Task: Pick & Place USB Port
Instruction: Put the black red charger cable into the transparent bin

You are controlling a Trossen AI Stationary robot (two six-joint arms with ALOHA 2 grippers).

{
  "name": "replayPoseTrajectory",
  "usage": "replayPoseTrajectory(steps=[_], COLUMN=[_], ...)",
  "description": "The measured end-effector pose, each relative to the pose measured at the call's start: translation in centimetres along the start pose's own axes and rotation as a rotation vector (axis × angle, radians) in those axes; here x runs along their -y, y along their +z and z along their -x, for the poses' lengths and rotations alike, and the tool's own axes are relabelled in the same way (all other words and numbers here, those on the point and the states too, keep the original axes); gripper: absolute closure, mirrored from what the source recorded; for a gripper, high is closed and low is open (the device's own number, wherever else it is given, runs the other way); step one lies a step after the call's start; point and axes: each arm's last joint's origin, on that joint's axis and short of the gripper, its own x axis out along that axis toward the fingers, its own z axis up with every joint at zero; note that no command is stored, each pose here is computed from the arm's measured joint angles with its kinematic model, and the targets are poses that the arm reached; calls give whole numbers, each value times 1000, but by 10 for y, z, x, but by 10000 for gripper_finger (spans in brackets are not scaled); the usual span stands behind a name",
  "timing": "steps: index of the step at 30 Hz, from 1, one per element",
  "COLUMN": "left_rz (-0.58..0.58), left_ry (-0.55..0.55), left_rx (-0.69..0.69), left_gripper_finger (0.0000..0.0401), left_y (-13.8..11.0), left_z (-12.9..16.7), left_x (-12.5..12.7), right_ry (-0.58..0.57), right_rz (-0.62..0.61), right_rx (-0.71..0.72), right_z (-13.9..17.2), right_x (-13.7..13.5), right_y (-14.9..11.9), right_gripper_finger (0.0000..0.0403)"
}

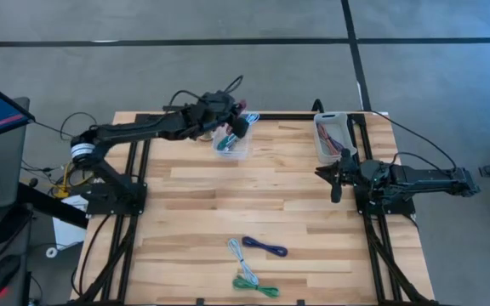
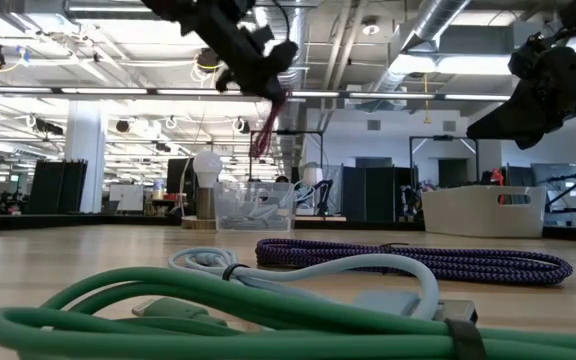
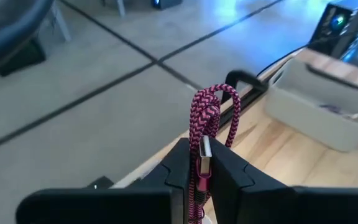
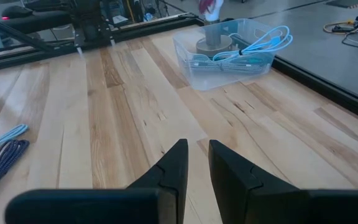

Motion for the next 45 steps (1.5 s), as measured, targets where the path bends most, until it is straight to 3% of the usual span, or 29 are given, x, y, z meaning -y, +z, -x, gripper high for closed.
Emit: replayPoseTrajectory(steps=[8,17,30,40,45], left_rz=[24,117,198,219,229], left_ry=[51,154,270,257,274], left_rx=[-90,-116,-271,-297,-330], left_gripper_finger=[368,368,368,368,355], left_y=[-31,-45,-62,-65,-80], left_z=[-45,-69,-73,-73,-72], left_x=[1,-14,-38,-39,-41], right_ry=[0,0,1,1,0], right_rz=[0,0,0,0,0], right_rx=[0,0,0,0,0], right_z=[0,0,0,0,0], right_x=[0,0,0,0,0], right_y=[0,0,0,0,0], right_gripper_finger=[345,345,345,345,345])
